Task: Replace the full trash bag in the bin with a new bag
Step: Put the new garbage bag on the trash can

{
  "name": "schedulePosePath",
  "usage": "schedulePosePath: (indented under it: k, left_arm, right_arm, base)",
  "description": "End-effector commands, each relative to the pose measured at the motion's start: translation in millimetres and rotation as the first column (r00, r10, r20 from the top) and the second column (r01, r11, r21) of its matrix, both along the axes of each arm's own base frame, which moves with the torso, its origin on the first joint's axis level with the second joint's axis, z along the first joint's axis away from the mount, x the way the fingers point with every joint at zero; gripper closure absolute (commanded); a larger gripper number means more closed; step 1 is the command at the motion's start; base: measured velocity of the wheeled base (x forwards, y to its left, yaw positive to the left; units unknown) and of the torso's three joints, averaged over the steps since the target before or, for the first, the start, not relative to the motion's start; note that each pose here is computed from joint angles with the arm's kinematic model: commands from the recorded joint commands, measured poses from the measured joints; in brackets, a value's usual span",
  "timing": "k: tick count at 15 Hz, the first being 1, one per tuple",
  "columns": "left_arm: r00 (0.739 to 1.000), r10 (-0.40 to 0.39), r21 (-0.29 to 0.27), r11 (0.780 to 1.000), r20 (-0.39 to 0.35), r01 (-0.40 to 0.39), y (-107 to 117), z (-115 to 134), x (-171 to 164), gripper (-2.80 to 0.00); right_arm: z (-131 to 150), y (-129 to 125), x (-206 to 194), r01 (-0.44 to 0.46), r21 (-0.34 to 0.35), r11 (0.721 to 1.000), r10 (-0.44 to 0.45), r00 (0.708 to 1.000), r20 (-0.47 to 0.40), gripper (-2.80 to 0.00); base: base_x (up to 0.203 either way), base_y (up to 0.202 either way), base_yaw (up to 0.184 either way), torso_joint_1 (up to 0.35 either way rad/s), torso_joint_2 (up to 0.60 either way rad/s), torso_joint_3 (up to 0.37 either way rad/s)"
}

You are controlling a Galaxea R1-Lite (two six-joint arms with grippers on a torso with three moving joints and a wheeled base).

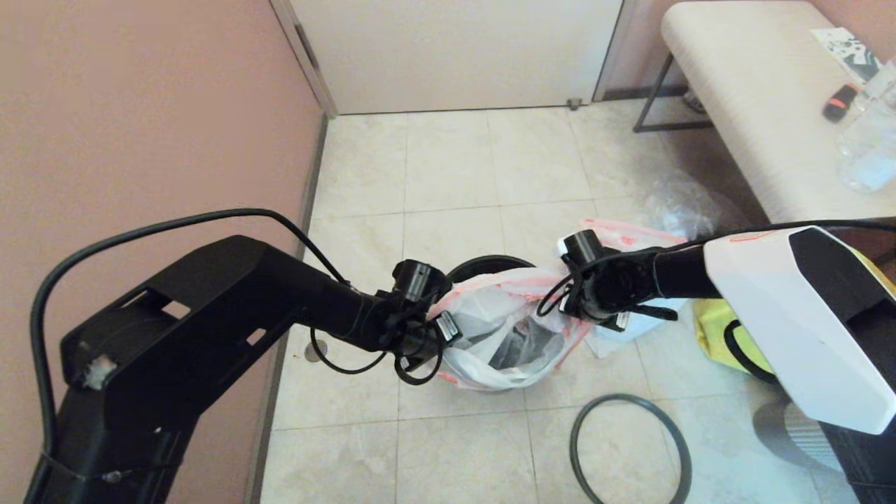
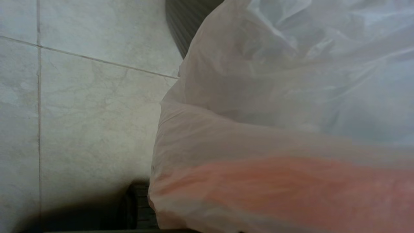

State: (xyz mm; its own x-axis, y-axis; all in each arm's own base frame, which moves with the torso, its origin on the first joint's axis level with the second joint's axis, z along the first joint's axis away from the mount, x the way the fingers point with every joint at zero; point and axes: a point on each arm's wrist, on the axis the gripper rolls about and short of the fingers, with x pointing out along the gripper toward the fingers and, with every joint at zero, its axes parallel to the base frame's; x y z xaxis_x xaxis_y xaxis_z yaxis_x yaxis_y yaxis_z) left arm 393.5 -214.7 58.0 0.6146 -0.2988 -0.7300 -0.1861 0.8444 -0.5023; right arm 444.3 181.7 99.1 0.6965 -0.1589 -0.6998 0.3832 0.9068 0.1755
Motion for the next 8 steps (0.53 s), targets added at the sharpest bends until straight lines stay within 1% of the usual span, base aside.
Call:
schedulePosePath:
  k: [1,3,5,8]
  left_arm:
    - [1.000,0.005,0.000,1.000,-0.007,-0.005,-0.3,-4.1,1.5,0.00]
    - [1.000,0.008,0.000,1.000,-0.009,-0.008,0.0,-5.4,2.4,0.00]
    - [1.000,0.007,0.000,1.000,-0.007,-0.007,-0.2,-5.4,2.8,0.00]
    - [1.000,0.007,-0.001,1.000,-0.007,-0.007,-1.1,-4.5,2.9,0.00]
  right_arm:
    - [35.7,-4.8,-17.9,0.007,0.084,0.996,-0.007,1.000,0.000,0.00]
    - [46.3,-2.5,-27.3,0.005,0.110,0.994,-0.004,1.000,-0.012,0.00]
    - [47.4,4.2,-34.2,-0.005,0.109,0.994,0.009,0.999,-0.034,0.00]
    - [36.7,11.8,-29.8,-0.024,0.114,0.993,0.030,0.998,-0.049,0.00]
  base:
    - [0.000,0.000,0.000,0.000,0.00,0.000]
    - [0.000,0.000,0.000,0.000,0.00,0.000]
    - [0.000,0.000,0.000,0.000,0.00,0.000]
    - [0.000,0.000,0.000,0.000,0.00,0.000]
